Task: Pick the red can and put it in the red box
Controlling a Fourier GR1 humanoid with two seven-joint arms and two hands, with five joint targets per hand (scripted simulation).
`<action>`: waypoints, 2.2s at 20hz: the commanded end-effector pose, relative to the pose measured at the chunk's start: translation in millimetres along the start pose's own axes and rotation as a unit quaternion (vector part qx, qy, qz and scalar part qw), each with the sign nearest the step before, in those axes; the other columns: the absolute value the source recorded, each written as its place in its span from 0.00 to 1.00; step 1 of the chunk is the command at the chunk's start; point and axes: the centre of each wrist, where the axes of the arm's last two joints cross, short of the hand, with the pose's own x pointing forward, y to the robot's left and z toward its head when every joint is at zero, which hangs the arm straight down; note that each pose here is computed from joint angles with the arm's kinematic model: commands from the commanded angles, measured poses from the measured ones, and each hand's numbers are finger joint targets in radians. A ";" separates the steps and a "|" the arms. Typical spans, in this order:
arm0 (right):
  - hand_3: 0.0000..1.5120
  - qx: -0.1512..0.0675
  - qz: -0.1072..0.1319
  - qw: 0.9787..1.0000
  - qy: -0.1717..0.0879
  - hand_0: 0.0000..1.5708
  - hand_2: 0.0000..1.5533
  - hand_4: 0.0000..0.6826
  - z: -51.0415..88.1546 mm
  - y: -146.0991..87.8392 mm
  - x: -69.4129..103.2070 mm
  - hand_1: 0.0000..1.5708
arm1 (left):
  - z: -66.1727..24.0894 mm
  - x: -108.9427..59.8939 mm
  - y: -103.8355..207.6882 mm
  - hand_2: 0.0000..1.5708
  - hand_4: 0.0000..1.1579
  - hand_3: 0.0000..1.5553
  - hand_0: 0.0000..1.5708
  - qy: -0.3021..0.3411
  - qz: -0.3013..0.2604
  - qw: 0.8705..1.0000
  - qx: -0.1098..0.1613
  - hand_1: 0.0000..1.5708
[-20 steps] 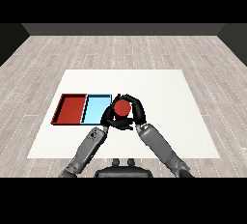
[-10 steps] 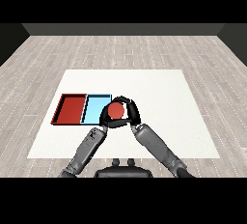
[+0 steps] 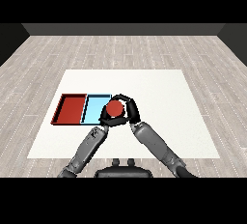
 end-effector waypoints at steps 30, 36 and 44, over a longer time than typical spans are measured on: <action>0.00 -0.062 -0.032 0.998 -0.007 0.00 0.00 0.00 59.8 -108.6 21.4 0.00 | -7.4 12.2 60.3 1.00 0.97 0.95 1.00 -0.049 -0.042 0.996 0.067 1.00; 0.00 -0.138 -0.019 0.990 0.000 0.00 0.00 0.00 87.5 -132.9 4.7 0.00 | -21.1 12.2 116.5 1.00 0.97 0.96 1.00 -0.040 -0.098 0.986 0.126 1.00; 0.00 -0.217 0.013 0.974 0.063 0.00 0.00 0.00 140.1 -186.8 -19.1 0.00 | -26.6 10.4 233.4 1.00 0.98 0.97 1.00 0.026 -0.166 0.960 0.225 1.00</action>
